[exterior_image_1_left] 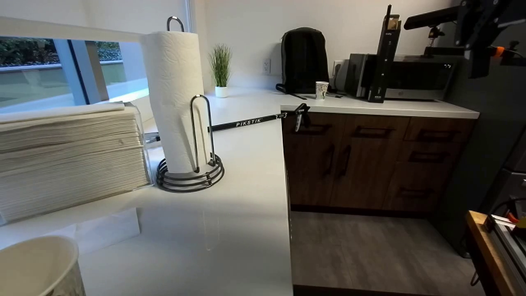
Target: Press a button on the washing machine control pad
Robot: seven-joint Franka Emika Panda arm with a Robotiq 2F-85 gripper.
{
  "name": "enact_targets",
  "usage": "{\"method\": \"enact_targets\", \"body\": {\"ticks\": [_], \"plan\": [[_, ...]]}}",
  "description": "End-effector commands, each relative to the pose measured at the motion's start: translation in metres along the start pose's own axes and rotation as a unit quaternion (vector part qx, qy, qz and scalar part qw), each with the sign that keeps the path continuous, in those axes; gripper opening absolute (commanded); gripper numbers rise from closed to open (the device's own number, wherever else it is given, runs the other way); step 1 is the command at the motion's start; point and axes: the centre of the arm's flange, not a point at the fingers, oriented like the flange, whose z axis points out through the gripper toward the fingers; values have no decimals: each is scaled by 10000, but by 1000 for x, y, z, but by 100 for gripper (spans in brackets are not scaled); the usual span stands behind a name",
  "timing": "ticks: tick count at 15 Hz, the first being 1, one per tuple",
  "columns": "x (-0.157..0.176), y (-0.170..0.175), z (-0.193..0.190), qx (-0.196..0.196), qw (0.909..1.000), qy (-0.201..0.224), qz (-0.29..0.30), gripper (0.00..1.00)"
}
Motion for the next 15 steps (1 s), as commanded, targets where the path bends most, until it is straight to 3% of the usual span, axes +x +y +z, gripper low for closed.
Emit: {"method": "enact_targets", "body": {"ticks": [1, 7, 9, 10, 11, 15], "plan": [[-32, 45, 46, -43, 9983, 278, -501, 100], [-50, 141, 106, -304, 9970, 291, -656, 100], [-58, 170, 132, -253, 9992, 173, -244, 100], [-61, 179, 147, -12, 9997, 21, 262, 100], [-62, 158, 120, -115, 9995, 227, -176, 100], [-68, 175, 143, 101, 9998, 19, 175, 100]]}}
